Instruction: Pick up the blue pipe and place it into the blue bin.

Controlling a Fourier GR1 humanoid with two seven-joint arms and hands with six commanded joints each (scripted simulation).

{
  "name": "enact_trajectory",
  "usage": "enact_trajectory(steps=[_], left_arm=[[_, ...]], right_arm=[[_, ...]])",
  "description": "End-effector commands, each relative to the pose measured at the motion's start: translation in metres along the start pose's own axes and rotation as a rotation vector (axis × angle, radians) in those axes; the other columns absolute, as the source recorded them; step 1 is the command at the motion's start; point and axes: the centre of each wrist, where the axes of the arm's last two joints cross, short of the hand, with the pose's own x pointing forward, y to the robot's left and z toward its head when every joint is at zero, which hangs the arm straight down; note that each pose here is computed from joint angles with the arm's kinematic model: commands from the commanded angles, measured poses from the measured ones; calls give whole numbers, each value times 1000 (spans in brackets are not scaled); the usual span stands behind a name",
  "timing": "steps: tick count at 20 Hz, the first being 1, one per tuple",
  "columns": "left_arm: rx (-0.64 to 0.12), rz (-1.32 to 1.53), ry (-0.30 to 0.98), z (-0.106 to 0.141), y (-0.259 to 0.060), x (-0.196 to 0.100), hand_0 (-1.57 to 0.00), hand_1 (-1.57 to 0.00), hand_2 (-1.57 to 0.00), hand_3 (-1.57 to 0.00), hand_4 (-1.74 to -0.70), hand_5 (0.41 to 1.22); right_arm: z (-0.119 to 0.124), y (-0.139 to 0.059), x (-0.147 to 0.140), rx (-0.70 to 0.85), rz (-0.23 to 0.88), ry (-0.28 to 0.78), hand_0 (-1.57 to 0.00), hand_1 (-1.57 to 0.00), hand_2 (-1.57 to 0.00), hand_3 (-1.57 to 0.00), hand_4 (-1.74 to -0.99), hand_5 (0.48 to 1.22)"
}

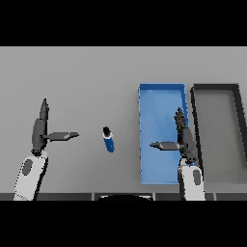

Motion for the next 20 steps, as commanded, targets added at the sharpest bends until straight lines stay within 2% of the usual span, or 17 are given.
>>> enact_trajectory(steps=[1,6,7,8,9,16,20], left_arm=[[1,0,-5,0,0,0,1,1,1,1,-1006,586],[1,0,-13,2,4,0,1,1,1,1,-1006,586],[-125,-70,-53,9,16,-3,1,1,1,1,-1006,586],[-205,-109,-67,17,24,-9,1,1,1,1,-1011,588],[-253,-132,-65,18,27,-11,1,1,1,1,-1011,588],[-387,-132,-87,18,33,-5,1,1,1,1,-1023,594],[-552,-163,-87,26,22,-1,1,1,1,1,-1031,565]], right_arm=[[0,0,0,-1,0,0,1,1,1,1,-1222,603],[1,2,1,0,-2,0,1,1,1,1,-1222,603],[8,-8,5,46,107,-62,1,1,1,1,-1222,603],[17,-12,5,83,157,-92,1,1,1,1,-1227,603],[21,-13,6,103,187,-94,1,1,1,1,-1230,601],[23,-10,15,138,239,-78,1,1,1,1,-1218,589],[22,-15,16,147,250,-104,1,1,1,1,-1225,595]])
